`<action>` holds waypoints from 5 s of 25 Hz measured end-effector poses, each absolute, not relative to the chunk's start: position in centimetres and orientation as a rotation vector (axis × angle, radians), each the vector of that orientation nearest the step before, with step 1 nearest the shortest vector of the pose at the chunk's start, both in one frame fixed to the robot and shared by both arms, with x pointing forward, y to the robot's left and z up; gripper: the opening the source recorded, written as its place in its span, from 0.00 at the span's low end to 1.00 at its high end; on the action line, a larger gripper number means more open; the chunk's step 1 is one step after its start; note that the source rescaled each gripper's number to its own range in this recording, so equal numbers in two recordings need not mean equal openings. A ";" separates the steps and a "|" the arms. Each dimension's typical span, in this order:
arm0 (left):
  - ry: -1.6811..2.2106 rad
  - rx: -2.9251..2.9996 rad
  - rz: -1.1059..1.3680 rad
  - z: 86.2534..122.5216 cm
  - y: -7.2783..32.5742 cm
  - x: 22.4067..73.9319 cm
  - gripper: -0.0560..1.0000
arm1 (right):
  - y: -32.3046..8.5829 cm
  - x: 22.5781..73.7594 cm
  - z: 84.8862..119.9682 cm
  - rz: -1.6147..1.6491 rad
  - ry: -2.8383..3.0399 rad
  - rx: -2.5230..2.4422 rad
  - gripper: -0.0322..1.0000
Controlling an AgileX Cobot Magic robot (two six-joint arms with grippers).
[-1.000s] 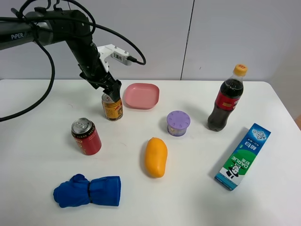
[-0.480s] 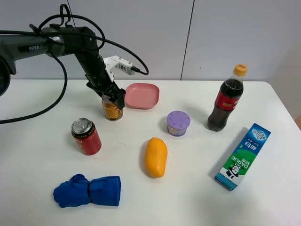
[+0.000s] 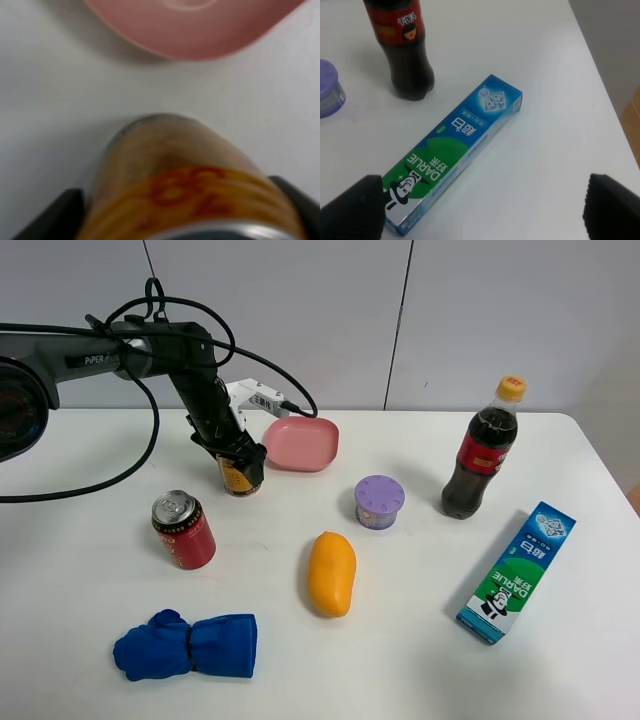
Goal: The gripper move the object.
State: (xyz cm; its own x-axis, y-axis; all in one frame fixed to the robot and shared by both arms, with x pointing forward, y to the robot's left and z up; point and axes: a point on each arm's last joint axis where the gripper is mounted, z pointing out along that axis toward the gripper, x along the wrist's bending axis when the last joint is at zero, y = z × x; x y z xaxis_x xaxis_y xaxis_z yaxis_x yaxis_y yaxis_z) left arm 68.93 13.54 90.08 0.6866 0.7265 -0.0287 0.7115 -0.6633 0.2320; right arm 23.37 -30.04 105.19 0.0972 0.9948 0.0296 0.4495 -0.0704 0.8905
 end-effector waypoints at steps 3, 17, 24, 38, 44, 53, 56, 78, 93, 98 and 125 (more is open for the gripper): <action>1.154 2.678 0.104 90.2 13.6 69.0 0.08 | -30.0 23.4 105.2 0.921 1.449 1.627 1.00; 1.051 2.645 0.233 98.4 12.1 71.0 0.06 | -30.0 23.4 105.2 0.921 1.449 1.627 1.00; 0.844 2.630 0.320 101.2 6.0 69.2 0.06 | -30.0 23.4 105.2 0.921 1.449 1.627 1.00; 0.656 2.505 0.635 99.8 1.8 70.2 0.06 | -30.0 23.4 105.2 0.921 1.449 1.627 1.00; 0.698 2.539 0.608 96.6 2.6 71.4 0.06 | -30.0 23.4 105.2 0.921 1.449 1.627 1.00; 0.736 2.552 0.603 93.0 3.5 72.7 0.06 | -30.0 23.4 105.2 0.921 1.449 1.627 1.00; 0.746 2.578 0.601 91.9 4.0 73.0 0.06 | -30.0 23.4 105.2 0.921 1.449 1.627 1.00; 0.840 2.683 0.505 91.0 5.5 72.7 0.05 | -30.0 23.4 105.2 0.921 1.449 1.627 1.00; 0.791 2.629 0.481 91.1 4.7 72.6 0.07 | -30.0 23.4 105.2 0.921 1.449 1.627 1.00; 0.792 2.594 0.514 91.7 4.6 72.8 0.58 | -30.0 23.4 105.2 0.921 1.449 1.627 1.00; 1.110 2.216 0.916 123.5 22.6 62.9 0.87 | -30.0 23.4 105.2 0.921 1.449 1.627 1.00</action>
